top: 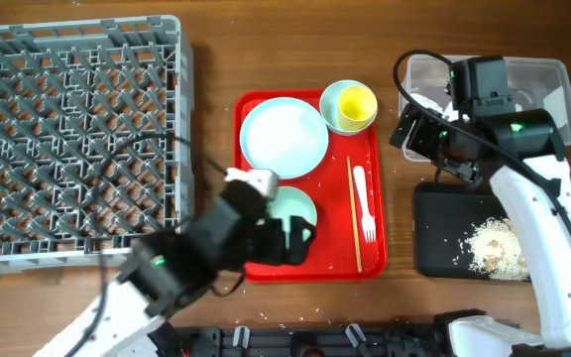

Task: Sort waste into correct bins and load items into the dishwasher rack
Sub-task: 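Reach the left gripper to the green bowl and grasp its rim, then lift the green bowl with the left gripper and carry it over the rack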

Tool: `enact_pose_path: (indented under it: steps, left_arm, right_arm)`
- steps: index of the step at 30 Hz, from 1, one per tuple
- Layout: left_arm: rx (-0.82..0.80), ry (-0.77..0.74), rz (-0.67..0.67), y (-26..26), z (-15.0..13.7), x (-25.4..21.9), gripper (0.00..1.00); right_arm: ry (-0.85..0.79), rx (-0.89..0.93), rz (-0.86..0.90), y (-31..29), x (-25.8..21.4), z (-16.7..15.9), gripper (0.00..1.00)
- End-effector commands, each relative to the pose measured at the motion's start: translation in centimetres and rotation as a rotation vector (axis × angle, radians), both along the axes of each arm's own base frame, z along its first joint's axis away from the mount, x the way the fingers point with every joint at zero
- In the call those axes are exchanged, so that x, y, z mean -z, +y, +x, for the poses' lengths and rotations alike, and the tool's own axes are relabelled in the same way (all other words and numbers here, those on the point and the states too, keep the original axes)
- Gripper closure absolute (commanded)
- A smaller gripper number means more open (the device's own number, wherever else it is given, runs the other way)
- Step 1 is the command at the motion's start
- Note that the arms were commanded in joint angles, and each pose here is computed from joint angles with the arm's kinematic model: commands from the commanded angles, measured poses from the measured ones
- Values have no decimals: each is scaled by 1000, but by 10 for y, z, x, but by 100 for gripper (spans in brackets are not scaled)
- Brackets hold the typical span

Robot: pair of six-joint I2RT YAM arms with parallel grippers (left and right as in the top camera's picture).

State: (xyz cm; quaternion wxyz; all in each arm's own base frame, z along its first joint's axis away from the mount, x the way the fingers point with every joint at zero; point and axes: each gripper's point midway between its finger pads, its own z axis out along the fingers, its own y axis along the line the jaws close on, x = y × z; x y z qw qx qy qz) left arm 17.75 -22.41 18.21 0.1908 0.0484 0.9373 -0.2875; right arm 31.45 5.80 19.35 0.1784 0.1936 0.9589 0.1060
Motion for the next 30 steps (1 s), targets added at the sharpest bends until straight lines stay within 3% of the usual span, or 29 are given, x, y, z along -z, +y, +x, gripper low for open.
enact_pose_path:
  steps: [1,8,13,19,22,30]
  left_arm:
    - [-102,-38,158,-5,21,22,1]
    - [-93,19,243,-24,33,67,1]
    - [-86,13,240,-34,40,76,10]
    - [-59,-74,352,-51,46,108,16]
    - [-81,-108,389,-52,53,117,34]
    - [-90,-84,425,-55,53,141,58]
  right_arm:
    - [-132,12,18,-11,-40,-9,0]
    - [-412,280,-79,-79,-113,-48,0]
    - [-431,305,-120,-87,-120,-61,0]
    - [-378,303,-125,-87,-107,-51,0]
    - [-331,300,-130,-87,-95,-43,0]
    - [-130,286,-151,-89,-39,-9,0]
